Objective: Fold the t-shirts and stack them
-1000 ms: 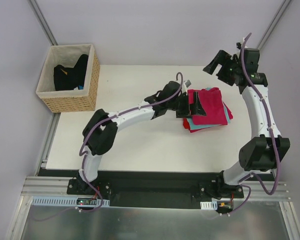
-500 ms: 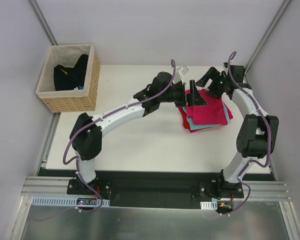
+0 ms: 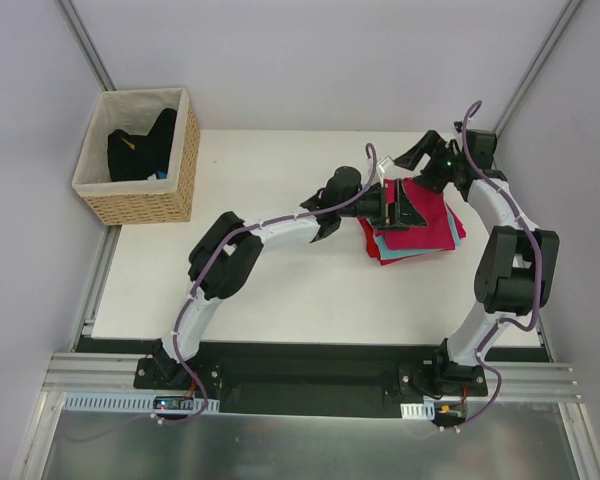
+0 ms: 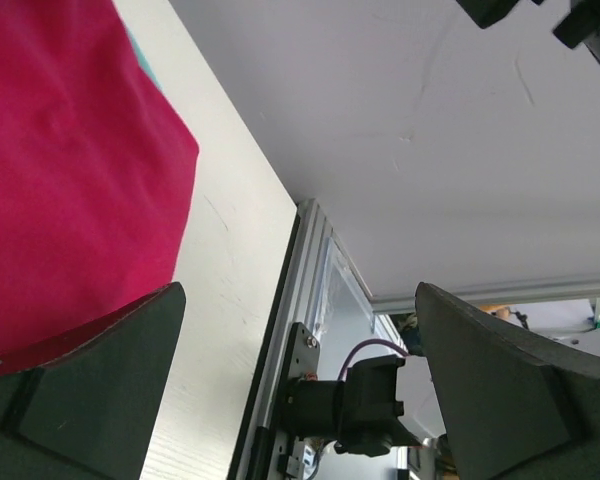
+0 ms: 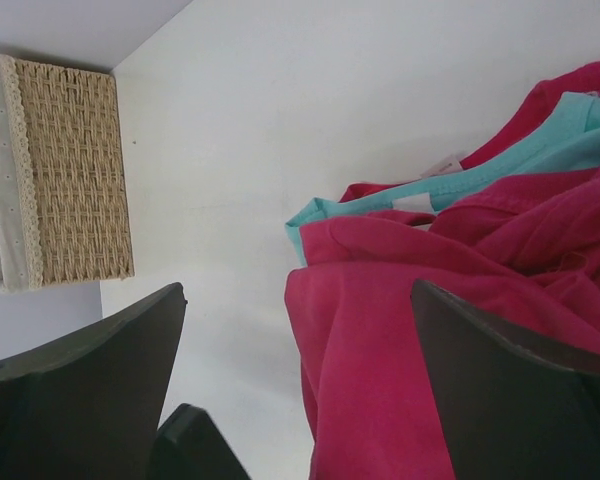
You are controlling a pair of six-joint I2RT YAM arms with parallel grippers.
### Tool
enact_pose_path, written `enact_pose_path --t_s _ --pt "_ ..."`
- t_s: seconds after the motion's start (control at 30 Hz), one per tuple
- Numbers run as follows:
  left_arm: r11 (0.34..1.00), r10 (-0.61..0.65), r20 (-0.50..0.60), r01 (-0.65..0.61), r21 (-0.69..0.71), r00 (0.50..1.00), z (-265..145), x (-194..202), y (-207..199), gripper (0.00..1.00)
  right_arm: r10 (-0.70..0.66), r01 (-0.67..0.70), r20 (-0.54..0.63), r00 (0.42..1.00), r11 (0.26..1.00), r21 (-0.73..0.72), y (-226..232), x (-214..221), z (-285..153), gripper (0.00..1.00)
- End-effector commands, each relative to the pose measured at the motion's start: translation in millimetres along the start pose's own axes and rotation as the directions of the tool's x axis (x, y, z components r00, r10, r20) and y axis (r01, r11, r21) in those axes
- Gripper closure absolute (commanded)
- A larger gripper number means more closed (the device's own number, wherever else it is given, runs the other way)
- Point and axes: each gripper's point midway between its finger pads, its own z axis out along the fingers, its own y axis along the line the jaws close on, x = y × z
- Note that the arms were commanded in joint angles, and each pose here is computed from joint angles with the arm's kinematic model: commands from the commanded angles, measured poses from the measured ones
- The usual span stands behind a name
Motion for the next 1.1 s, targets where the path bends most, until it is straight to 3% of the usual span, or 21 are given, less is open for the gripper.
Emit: enact_pose_path --t_s 0.0,0.37,0.7,1.07 --pt "0.991 0.038 0.021 -0.04 0.131 0.999 1 -11 -24 0.01 0.008 -0.008 0.009 1.0 1.0 -0.012 -10 3 2 0.0" --pt "0.995 -0.012 -0.013 0.013 0.095 1.0 1 18 21 0.01 0.186 -0.182 -0.04 0.982 0.98 0.086 -99 57 47 0.0" --pt "0.995 -0.075 -0.058 0.079 0.065 0.995 11 52 63 0.01 0.191 -0.188 -0.045 0.981 0.98 0.057 -98 57 54 0.01" --pt "0.995 -0.094 -0.081 0.097 0.038 0.992 16 72 77 0.01 0.172 -0.17 -0.024 0.985 0.983 0.074 -92 54 42 0.01"
